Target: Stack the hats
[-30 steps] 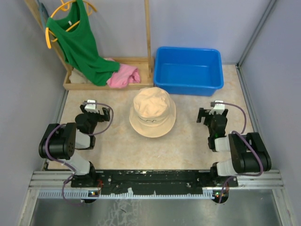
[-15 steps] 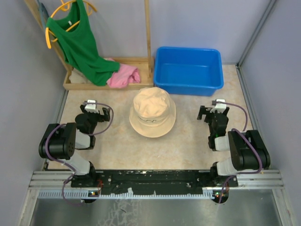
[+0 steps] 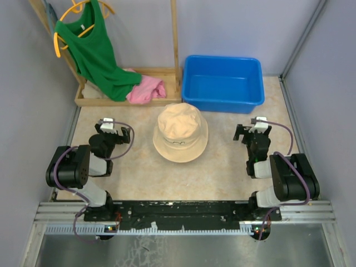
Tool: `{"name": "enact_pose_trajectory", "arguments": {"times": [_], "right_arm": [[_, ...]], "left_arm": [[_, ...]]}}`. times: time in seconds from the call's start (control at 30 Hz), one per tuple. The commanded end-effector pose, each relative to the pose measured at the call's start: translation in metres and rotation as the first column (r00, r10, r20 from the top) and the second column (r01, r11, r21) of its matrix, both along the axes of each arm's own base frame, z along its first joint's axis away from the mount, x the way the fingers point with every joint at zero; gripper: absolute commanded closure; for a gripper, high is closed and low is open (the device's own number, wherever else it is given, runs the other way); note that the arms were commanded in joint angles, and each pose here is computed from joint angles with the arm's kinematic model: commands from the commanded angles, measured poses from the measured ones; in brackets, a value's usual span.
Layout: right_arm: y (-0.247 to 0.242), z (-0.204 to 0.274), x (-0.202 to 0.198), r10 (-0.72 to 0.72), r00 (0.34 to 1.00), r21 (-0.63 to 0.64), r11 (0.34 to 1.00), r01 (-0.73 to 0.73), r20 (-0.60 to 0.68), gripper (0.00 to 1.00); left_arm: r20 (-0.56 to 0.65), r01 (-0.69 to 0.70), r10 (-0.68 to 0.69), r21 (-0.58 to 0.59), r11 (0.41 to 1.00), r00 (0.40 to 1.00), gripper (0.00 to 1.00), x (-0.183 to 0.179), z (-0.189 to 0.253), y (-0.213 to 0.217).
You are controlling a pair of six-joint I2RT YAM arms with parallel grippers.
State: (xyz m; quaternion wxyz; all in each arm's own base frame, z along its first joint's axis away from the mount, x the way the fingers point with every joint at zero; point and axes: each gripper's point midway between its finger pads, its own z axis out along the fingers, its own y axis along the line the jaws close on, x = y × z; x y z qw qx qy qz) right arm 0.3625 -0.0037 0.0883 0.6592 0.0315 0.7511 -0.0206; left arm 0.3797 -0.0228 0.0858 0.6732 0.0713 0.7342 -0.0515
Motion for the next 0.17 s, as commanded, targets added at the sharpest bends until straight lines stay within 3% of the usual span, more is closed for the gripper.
{"name": "enact_pose_trajectory", "arguments": {"times": [0.0,0.13], "right_arm": [[-0.0059,0.0170,0.0047,-0.020,0.997,-0.013,1.000,0.021,0.070,0.01],[-0.0054,0.0163,0.0055,-0.017,0.998,-0.010,1.000,0.018,0.066,0.01]], "left_arm": [[0.022,0.022,-0.023,0.007,1.000,0.999,0.01,0.0010,0.0069,-0.0048],[0.023,0.022,-0.023,0.008,1.000,0.999,0.01,0.0010,0.0069,-0.0048]]}}
